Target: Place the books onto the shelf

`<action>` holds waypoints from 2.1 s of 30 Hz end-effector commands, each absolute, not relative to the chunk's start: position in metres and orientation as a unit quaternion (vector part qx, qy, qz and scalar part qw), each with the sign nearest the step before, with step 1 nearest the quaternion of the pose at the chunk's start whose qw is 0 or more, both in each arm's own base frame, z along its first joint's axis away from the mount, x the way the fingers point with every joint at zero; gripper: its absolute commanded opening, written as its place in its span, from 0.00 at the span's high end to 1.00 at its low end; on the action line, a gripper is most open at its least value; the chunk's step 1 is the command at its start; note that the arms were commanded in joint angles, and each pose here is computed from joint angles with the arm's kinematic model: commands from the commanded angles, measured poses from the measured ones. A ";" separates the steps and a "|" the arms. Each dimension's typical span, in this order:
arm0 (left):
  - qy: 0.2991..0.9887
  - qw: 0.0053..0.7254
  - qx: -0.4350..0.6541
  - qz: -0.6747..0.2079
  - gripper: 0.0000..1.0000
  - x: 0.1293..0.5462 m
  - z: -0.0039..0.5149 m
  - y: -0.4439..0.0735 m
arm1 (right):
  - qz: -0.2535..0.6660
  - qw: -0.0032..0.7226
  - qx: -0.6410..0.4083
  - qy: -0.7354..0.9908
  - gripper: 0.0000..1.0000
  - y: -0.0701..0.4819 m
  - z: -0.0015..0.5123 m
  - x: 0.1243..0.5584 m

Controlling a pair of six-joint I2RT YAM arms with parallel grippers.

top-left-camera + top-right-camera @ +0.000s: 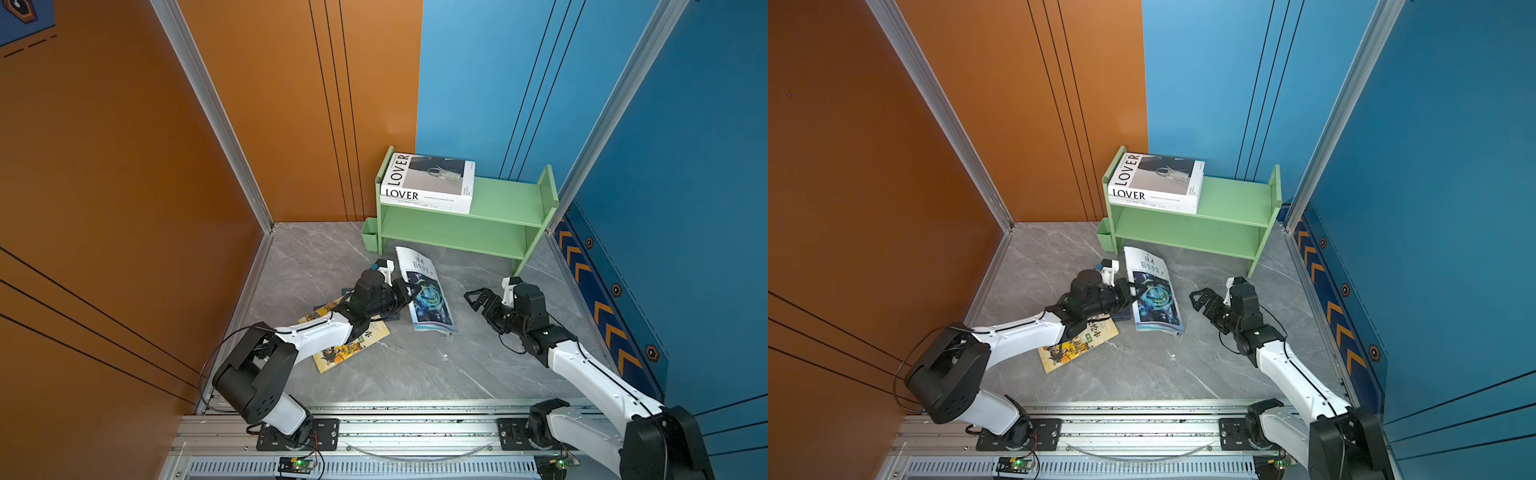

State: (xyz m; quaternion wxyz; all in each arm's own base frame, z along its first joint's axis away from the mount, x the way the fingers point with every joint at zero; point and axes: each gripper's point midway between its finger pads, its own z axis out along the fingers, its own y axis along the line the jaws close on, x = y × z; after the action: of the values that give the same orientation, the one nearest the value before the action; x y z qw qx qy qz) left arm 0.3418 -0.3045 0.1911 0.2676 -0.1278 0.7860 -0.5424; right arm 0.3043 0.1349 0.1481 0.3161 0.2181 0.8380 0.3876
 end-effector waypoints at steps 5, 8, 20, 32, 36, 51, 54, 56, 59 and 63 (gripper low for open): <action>0.684 0.370 -0.131 -0.615 1.00 0.374 0.295 -0.275 | 0.485 0.321 0.214 0.784 0.00 0.156 0.186 0.295; 0.662 0.382 -0.159 -0.625 1.00 0.393 0.298 -0.263 | 0.486 0.322 0.209 0.785 0.00 0.160 0.189 0.295; 0.508 0.328 -0.207 -0.769 1.00 0.462 0.312 -0.281 | 0.476 0.318 0.204 0.794 0.00 0.169 0.182 0.298; 0.503 0.345 -0.229 -0.759 1.00 0.471 0.324 -0.286 | 0.508 0.353 0.192 0.762 0.00 0.182 0.211 0.322; 0.521 0.343 -0.250 -0.741 1.00 0.476 0.302 -0.286 | 0.519 0.363 0.177 0.753 0.00 0.194 0.225 0.335; 0.631 0.303 -0.346 -0.625 1.00 0.463 0.180 -0.286 | 0.510 0.334 0.204 0.766 0.02 0.217 0.201 0.379; 0.633 0.310 -0.354 -0.615 1.00 0.464 0.178 -0.285 | 0.511 0.323 0.209 0.769 0.05 0.224 0.192 0.385; 0.635 0.314 -0.359 -0.607 0.99 0.465 0.178 -0.284 | 0.517 0.317 0.212 0.766 0.06 0.230 0.188 0.389; 0.640 0.326 -0.368 -0.591 0.99 0.465 0.176 -0.283 | 0.529 0.306 0.216 0.761 0.11 0.239 0.184 0.394; 0.638 0.340 -0.378 -0.578 0.98 0.468 0.176 -0.284 | 0.538 0.285 0.214 0.764 0.18 0.256 0.180 0.396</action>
State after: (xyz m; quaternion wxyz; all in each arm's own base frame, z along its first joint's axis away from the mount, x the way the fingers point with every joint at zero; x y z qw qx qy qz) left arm 0.4612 -0.2881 0.1503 0.2994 -0.3757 0.6570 -0.5810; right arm 0.3882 0.2424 0.1584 0.2778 0.2199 0.7832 0.5109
